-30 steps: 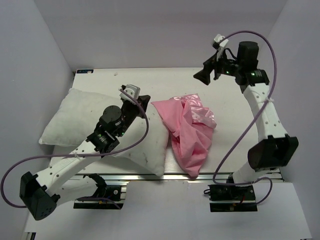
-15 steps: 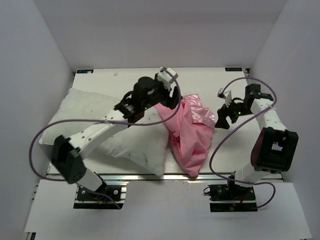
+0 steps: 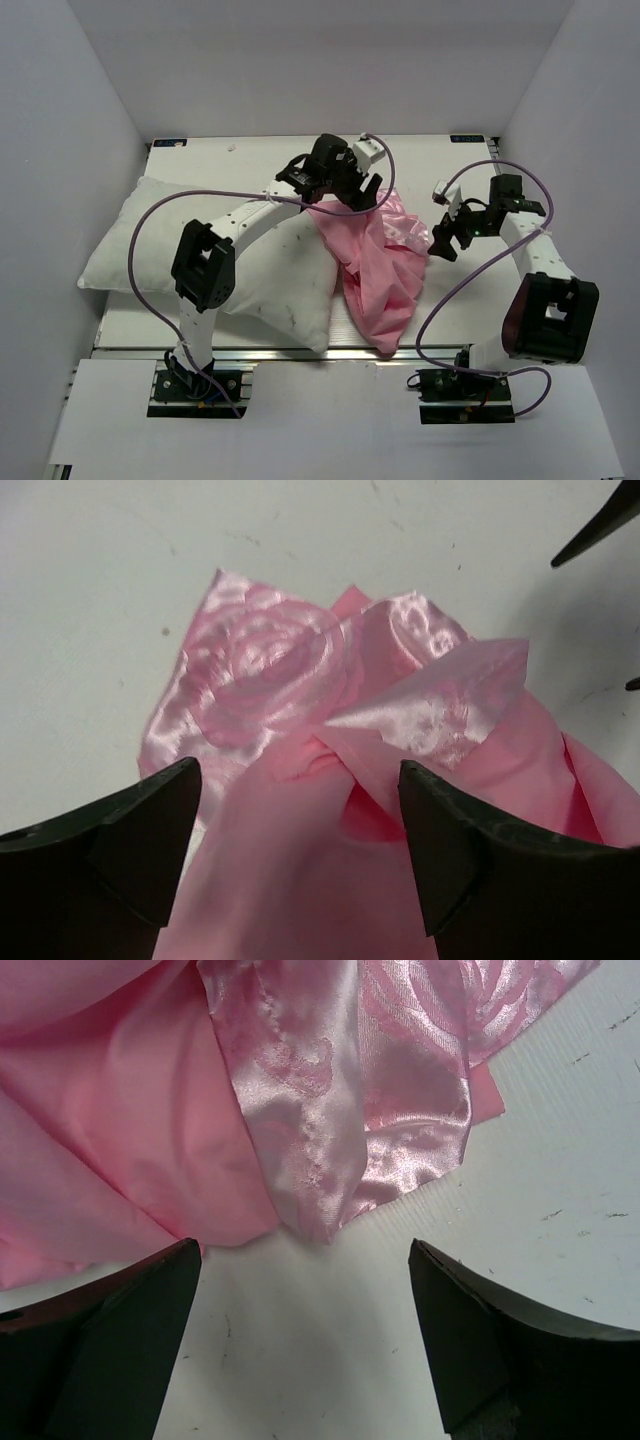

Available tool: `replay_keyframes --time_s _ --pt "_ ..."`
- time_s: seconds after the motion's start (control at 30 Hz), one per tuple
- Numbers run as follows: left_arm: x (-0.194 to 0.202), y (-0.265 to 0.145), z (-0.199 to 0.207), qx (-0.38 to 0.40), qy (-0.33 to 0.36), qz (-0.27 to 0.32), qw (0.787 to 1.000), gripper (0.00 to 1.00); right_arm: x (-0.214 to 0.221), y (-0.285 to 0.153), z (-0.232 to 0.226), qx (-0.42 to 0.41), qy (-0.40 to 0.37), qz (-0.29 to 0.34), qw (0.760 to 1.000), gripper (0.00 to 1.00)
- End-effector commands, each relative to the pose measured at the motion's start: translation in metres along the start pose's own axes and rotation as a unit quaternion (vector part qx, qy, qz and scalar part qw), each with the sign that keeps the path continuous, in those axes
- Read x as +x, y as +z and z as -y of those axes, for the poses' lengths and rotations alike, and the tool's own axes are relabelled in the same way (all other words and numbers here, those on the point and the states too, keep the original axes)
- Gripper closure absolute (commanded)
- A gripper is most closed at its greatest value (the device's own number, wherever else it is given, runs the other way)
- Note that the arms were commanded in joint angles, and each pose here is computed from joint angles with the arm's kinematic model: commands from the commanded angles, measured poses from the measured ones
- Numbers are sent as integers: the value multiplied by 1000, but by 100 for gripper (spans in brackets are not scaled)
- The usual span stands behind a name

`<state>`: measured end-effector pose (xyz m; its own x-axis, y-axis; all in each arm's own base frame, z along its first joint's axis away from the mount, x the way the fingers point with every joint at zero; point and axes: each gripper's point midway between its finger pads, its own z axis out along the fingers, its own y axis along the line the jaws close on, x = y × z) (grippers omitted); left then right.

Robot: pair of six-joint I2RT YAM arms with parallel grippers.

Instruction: Put the pillow into the pillowcase

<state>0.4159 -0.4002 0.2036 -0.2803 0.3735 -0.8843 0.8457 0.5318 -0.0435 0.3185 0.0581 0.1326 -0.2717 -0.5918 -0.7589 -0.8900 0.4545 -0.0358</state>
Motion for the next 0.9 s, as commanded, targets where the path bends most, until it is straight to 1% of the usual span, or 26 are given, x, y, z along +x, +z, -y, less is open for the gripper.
replay_keyframes --time_s 0.0,0.03,0.07,0.1,0.13,0.17,0.23,0.27,0.33,0.43,0.5,0.6,0.63,0.67,0.7,0.73,0.77,0.8,0.83,0.87 --pt "14 -13 2 -4 4 -40 999 16 -2 12 10 6 -10 12 1000 10" --pt "18 -15 -1 -11 4 -43 999 24 -3 15 10 5 -13 11 1000 10" --pt "22 -16 0 -11 2 -45 999 28 1 20 8 0 -12 6 1000 11" --pt "28 -19 0 -11 -2 -49 999 41 0 27 8 0 -21 -2 1000 11" --pt "30 -20 1 -11 -6 -52 999 41 0 32 7 0 -28 -8 1000 10" --pt "33 -22 3 -7 -9 -55 998 55 1 37 9 4 -32 -13 999 11" --pt "35 -29 5 -6 -15 -56 998 70 0 50 8 16 -47 -24 998 11" --pt "34 -31 7 -2 -20 -51 998 85 1 56 7 17 -53 -31 998 11" --pt "31 -41 7 -5 -26 -43 999 100 4 65 7 23 -61 -53 996 11" --pt "26 -54 3 -21 -37 -27 999 100 12 75 17 39 -57 -80 994 11" --pt "11 -69 2 -31 -37 -4 999 100 20 79 27 55 -50 -97 992 13" --pt "-2 -89 1 -44 -40 18 998 100 29 84 33 63 -46 -110 991 23" --pt "-5 -94 1 -48 -39 24 998 100 28 83 37 68 -44 -114 990 35" --pt "-3 -98 2 -50 -42 24 998 100 29 84 38 67 -38 -117 990 43" --pt "-11 -108 2 -56 -39 36 997 100 29 82 36 62 -29 -123 990 53" --pt "-12 -113 0 -66 -39 38 996 100 23 77 36 66 -28 -116 991 70" --pt "-9 -116 -1 -71 -41 37 996 100 16 71 37 69 -30 -108 991 76" --pt "-14 -125 -2 -78 -39 47 995 100 11 64 37 74 -25 -98 992 82" --pt "-15 -129 -5 -89 -38 50 994 100 4 57 37 80 -27 -88 993 91" --pt "-18 -133 -6 -93 -37 58 993 100 -15 41 38 99 -41 -65 992 94"
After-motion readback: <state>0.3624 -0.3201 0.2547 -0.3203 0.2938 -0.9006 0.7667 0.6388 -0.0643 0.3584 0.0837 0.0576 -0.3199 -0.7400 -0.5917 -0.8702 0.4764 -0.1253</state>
